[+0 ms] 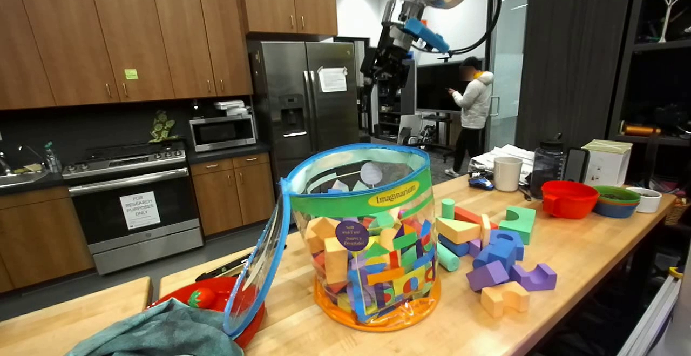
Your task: Take the yellow block out of the bag
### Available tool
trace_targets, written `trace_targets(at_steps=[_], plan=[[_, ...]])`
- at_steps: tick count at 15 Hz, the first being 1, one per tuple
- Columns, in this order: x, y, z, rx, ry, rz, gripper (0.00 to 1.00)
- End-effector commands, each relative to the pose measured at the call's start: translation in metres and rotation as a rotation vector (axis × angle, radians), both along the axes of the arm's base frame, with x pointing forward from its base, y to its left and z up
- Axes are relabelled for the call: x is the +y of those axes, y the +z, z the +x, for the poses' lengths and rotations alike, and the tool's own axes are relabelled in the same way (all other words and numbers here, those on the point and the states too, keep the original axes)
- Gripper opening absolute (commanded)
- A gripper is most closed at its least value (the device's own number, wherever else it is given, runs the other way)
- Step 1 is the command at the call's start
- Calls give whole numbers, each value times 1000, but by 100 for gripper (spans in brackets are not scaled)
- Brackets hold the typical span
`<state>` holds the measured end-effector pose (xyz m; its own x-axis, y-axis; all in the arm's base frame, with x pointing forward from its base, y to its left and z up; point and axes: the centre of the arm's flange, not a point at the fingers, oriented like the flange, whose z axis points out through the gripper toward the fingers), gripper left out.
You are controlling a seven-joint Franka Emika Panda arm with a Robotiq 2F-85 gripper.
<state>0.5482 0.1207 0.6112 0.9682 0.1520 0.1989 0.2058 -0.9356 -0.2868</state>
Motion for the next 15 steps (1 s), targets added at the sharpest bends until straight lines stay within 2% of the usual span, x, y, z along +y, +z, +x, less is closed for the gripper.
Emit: trace_targets(at_steps=[1,3,5,6,9,12,15], plan=[[7,-27,-29,153,-34,68,100],[10,-41,-32,188,-33,88,100],[11,-50,-30,179,-21,92,100],[13,-47,-18,184,-13,74,100],[14,-54,-19,194,-15,74,100],[11,-50,-10,148,50,-6,100],[13,-47,-2,102,174,-118,100]])
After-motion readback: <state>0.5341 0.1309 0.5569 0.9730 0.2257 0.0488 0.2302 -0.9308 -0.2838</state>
